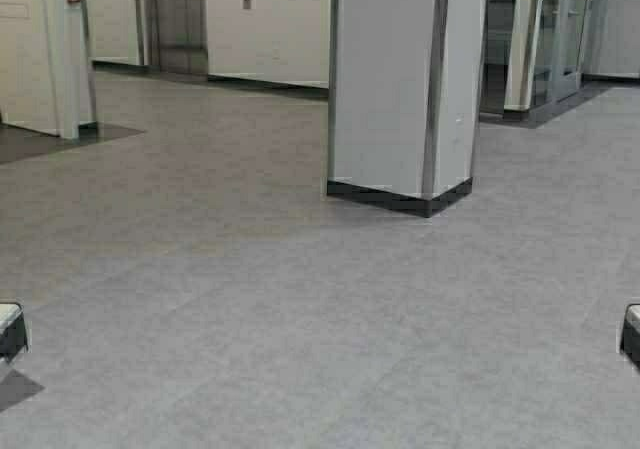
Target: Navigate to elevator, push the call button, then enter the elevator
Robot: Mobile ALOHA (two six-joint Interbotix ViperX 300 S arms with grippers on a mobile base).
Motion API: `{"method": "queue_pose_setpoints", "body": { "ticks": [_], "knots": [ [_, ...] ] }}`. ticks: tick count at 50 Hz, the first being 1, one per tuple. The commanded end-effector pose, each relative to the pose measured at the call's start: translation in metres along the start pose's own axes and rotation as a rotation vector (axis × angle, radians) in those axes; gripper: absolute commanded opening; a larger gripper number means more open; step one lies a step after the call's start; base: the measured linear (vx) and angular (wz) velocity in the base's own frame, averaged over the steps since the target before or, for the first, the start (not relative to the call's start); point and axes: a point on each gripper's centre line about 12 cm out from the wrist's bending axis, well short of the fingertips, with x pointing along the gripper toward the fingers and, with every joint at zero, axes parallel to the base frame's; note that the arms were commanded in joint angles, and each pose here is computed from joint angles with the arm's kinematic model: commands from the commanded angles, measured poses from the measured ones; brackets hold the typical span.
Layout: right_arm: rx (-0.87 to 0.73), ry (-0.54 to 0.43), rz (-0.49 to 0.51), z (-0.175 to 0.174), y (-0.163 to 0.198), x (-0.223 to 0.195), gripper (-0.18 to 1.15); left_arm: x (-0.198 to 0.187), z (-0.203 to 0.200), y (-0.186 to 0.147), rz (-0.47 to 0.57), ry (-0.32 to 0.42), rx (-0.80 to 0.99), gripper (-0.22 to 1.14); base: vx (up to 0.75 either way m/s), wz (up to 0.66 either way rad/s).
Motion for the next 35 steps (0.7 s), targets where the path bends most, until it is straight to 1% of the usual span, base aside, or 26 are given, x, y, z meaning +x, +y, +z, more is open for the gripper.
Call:
{"method": "queue_pose_setpoints", "body": {
  "ticks": [1, 6, 12, 19, 27, 35],
  "knots": [
    [0.002, -0.015, 0.004, 0.0067, 0.0009, 0.0039, 0.04, -0.0008, 0.0058, -0.0005, -0.003, -0.026, 0.005, 0.03, 0.74, -0.14],
    [0.002, -0.011, 0.004, 0.0064, 0.0009, 0.0051, 0.04, -0.001, 0.0062, -0.0005, -0.002, -0.028, 0.003, 0.03, 0.74, -0.11],
    [0.002, -0.004, 0.003, 0.0038, 0.0008, 0.0046, 0.04, -0.0002, 0.0022, 0.0, -0.001, -0.012, 0.006, 0.03, 0.75, -0.09],
    [0.009, -0.035, 0.005, 0.0128, 0.0011, 0.0048, 0.04, -0.0012, 0.0046, -0.0003, -0.002, -0.023, 0.006, 0.03, 0.71, 0.04],
    [0.007, -0.026, 0.005, 0.0099, 0.0011, 0.0049, 0.04, 0.0007, -0.0003, 0.0003, 0.001, -0.002, 0.006, 0.03, 0.74, 0.15],
    [0.007, -0.029, 0.006, 0.0114, 0.0012, 0.0056, 0.04, 0.0006, 0.0009, 0.0001, 0.0, -0.006, -0.005, 0.03, 0.76, 0.25]
  ]
}}
